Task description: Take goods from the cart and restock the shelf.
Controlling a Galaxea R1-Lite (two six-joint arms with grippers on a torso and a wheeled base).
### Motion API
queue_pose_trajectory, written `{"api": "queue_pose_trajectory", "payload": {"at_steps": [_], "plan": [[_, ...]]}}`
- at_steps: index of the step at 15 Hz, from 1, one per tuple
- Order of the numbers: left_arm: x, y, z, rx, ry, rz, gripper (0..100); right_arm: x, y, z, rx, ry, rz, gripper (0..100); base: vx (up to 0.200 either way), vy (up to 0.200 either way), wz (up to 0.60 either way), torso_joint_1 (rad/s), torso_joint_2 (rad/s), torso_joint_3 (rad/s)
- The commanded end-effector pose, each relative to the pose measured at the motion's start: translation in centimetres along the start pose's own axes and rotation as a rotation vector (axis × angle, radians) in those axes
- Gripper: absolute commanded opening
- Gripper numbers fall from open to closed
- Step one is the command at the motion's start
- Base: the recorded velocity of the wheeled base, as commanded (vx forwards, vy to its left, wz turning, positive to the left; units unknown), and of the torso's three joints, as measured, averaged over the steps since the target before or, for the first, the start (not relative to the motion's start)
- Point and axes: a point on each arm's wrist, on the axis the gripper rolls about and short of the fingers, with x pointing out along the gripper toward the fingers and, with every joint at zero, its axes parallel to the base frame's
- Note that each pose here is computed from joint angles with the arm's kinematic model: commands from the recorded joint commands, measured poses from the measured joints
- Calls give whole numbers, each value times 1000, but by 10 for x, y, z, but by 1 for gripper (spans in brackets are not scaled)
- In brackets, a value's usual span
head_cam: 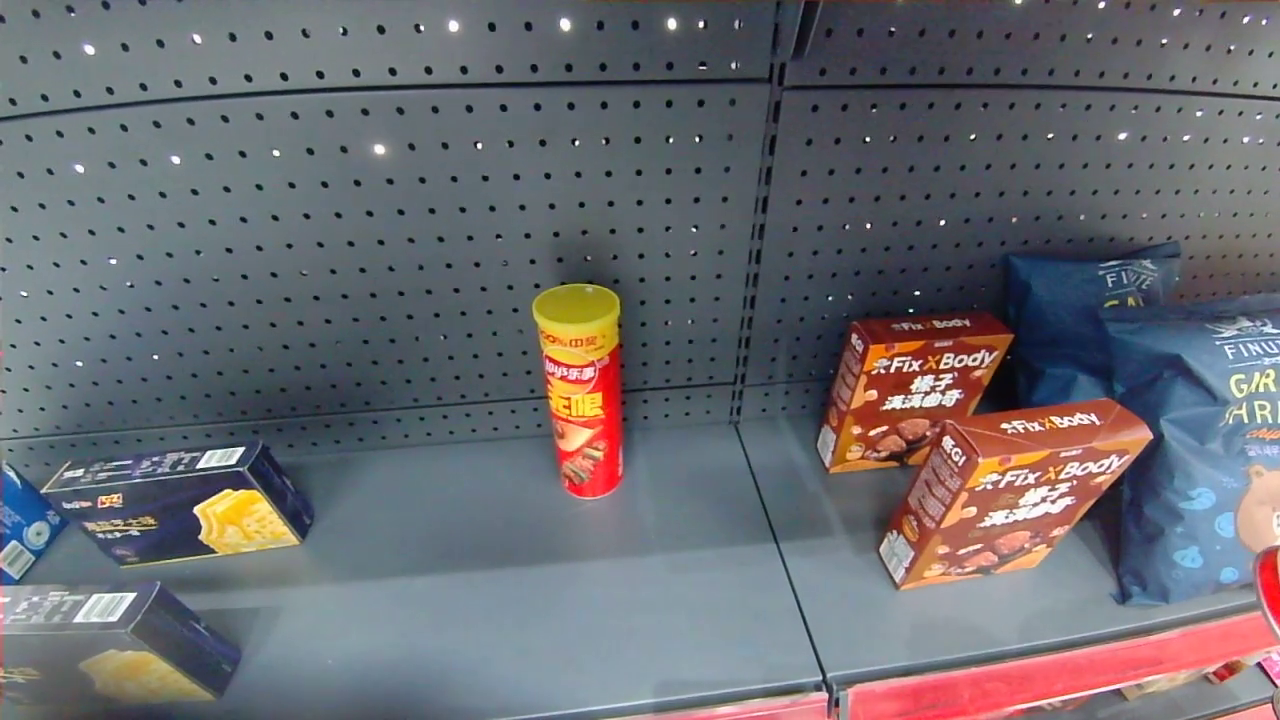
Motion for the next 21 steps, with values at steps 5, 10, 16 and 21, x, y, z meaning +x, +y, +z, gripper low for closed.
{"api": "queue_pose_trajectory", "payload": {"at_steps": [5,10,16,21], "plan": [[81,3,98,-44,179,-385,100,5,-1,1,8,14,-3,0,0,0,0,0,0,0],[152,-3,77,20,358,-509,100,-4,0,0,4,-8,-26,0,0,0,0,0,0,0],[241,-4,54,28,317,-516,100,-14,3,-7,6,-26,-54,0,0,0,0,0,0,0],[293,-7,41,-54,273,-633,100,-19,4,-7,5,-42,-60,0,0,0,0,0,0,0]]}}
